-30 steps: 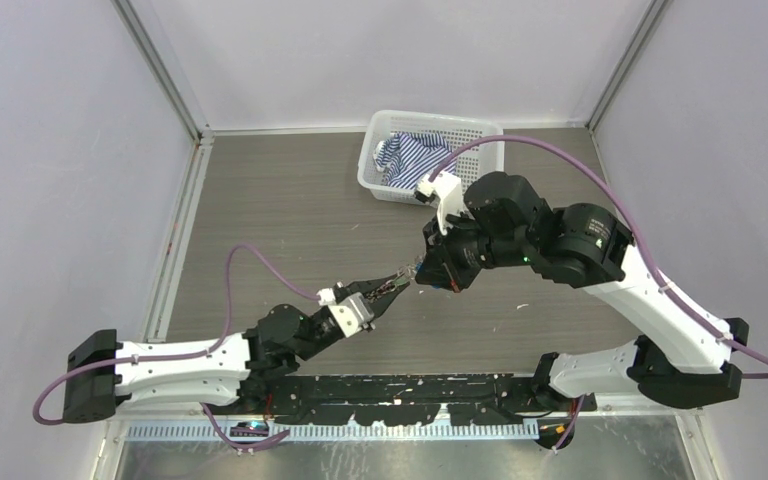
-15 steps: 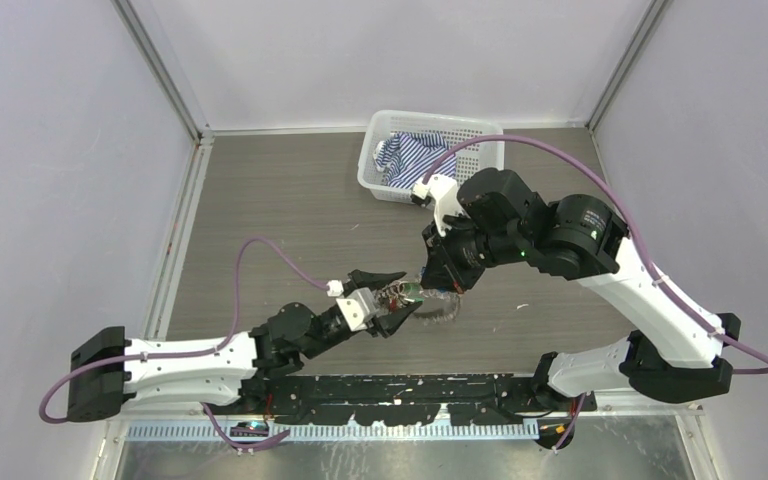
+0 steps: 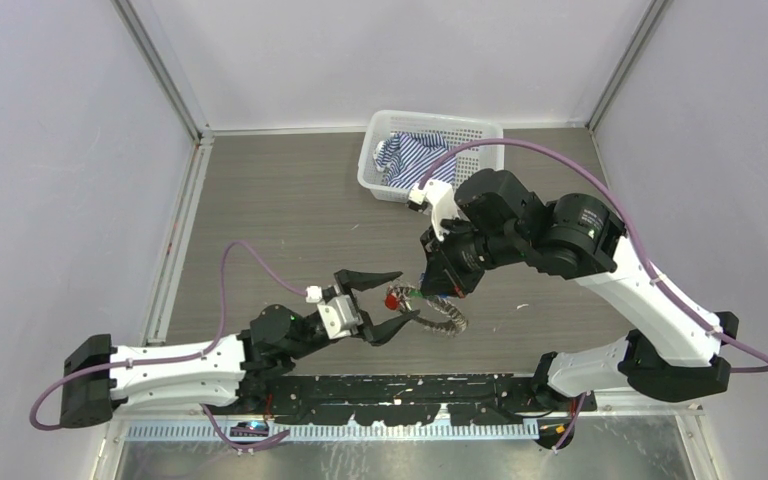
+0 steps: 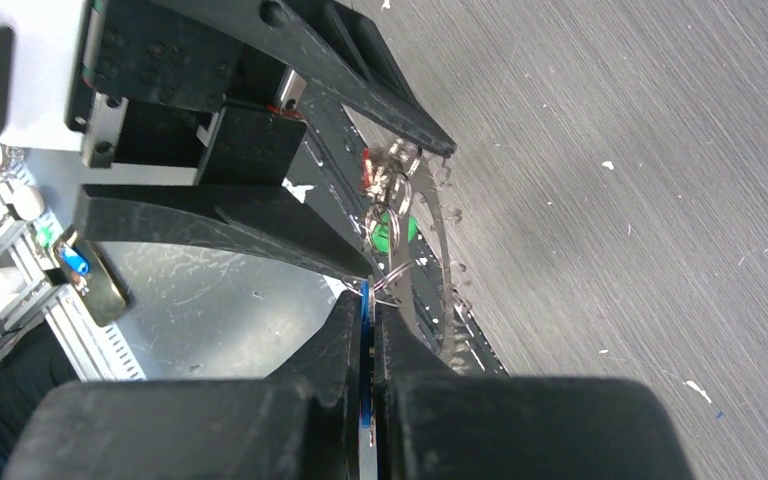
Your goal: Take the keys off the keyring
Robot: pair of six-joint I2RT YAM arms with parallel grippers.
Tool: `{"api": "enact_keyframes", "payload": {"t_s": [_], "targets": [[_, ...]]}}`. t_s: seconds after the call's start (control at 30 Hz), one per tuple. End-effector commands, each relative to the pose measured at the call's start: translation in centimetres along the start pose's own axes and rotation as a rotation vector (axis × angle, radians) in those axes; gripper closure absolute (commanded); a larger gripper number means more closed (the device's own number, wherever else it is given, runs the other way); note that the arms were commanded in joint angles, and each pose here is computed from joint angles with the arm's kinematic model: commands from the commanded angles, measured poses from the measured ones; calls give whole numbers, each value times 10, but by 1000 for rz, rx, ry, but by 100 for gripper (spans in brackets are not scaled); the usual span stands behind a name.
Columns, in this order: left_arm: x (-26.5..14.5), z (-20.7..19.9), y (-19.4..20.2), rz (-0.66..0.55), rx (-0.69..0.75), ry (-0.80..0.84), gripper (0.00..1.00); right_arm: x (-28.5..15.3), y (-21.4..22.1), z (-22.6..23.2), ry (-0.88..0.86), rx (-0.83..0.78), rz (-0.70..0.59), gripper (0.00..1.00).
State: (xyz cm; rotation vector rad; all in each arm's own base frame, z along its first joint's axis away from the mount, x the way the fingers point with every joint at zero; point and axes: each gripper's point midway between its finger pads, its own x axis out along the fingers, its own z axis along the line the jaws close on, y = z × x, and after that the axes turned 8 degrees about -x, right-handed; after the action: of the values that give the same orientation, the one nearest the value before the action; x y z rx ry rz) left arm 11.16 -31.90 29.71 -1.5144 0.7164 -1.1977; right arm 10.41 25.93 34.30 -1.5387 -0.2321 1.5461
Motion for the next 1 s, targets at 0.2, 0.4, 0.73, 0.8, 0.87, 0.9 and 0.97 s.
{"api": "enact_keyframes", "payload": {"t_s": [0.2,0.4,0.73,0.8,0.87,0.9,0.97], "targets": [[9,3,-50,-64,128,20,30,-15,-15,14,-72,-56,-100,99],[21,-4,-51,-80,85,47,31,-15,-20,10,-44,-39,-116,99],[41,19,-43,-80,-5,-112,46,-14,-26,8,-26,-9,-129,99],[41,20,-49,-119,-7,-115,43,-13,-25,7,-24,-7,-122,99],[39,18,-54,-150,-8,-104,43,-12,-24,7,-22,-6,-116,99],[39,17,-56,-158,-6,-96,43,-12,-24,6,-20,-5,-117,99],[38,17,-58,-162,-4,-95,43,-13,-25,4,-8,-5,-124,99]]}}
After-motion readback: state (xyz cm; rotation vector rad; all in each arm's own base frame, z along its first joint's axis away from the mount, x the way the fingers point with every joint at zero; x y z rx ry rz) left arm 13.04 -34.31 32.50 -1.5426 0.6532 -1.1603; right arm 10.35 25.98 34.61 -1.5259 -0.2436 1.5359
